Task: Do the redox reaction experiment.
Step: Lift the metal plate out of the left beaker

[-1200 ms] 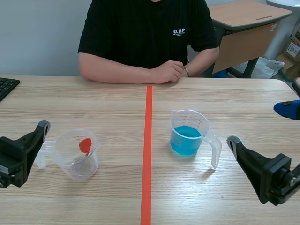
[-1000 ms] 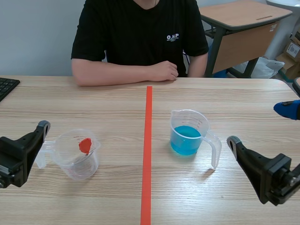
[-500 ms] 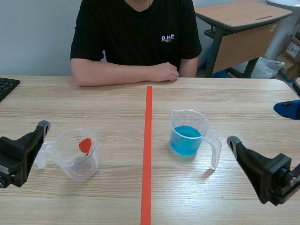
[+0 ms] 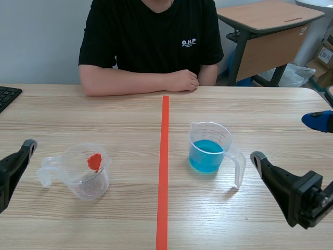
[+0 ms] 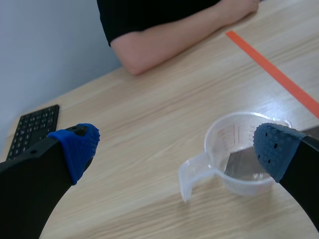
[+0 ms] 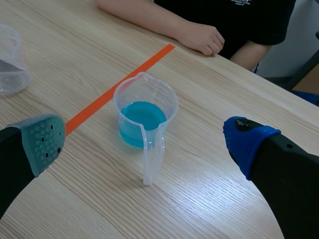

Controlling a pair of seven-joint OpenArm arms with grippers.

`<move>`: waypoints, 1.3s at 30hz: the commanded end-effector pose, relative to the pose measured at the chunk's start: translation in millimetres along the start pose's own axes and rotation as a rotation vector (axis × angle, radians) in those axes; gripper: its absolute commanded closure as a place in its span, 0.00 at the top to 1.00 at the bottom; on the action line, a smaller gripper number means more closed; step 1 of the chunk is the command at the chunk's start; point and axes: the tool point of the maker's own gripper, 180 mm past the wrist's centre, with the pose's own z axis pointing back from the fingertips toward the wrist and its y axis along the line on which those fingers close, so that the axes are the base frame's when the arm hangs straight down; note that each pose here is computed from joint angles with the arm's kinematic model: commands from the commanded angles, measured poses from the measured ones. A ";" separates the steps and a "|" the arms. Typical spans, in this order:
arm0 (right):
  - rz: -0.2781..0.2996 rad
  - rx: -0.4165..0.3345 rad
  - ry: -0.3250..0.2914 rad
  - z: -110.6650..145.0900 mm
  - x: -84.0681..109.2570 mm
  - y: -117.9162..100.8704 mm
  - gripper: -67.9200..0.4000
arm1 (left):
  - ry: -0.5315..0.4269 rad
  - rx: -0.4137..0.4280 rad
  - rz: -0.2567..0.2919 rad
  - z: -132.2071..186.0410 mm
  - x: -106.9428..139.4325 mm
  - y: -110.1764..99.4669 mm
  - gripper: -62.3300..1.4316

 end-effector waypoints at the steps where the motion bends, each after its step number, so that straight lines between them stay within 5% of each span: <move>1: 0.023 0.008 -0.062 -6.0 18.4 -1.0 1.00 | 0.027 0.008 -0.004 6.2 -7.7 3.4 1.00; 8: 0.052 0.101 -0.094 -20.2 27.6 18.4 1.00 | 0.246 0.038 -0.009 43.3 -73.5 16.5 1.00; 20: 0.124 0.315 -0.151 -41.5 44.8 63.7 1.00 | 0.614 0.191 0.148 133.4 -192.1 22.4 1.00; 31: 0.178 0.470 -0.205 -54.8 56.4 105.2 1.00 | 0.760 0.235 0.255 180.8 -235.1 0.4 1.00; 39: 0.174 0.559 -0.211 -70.8 49.7 129.4 1.00 | 0.792 0.133 0.327 186.7 -243.9 -47.9 1.00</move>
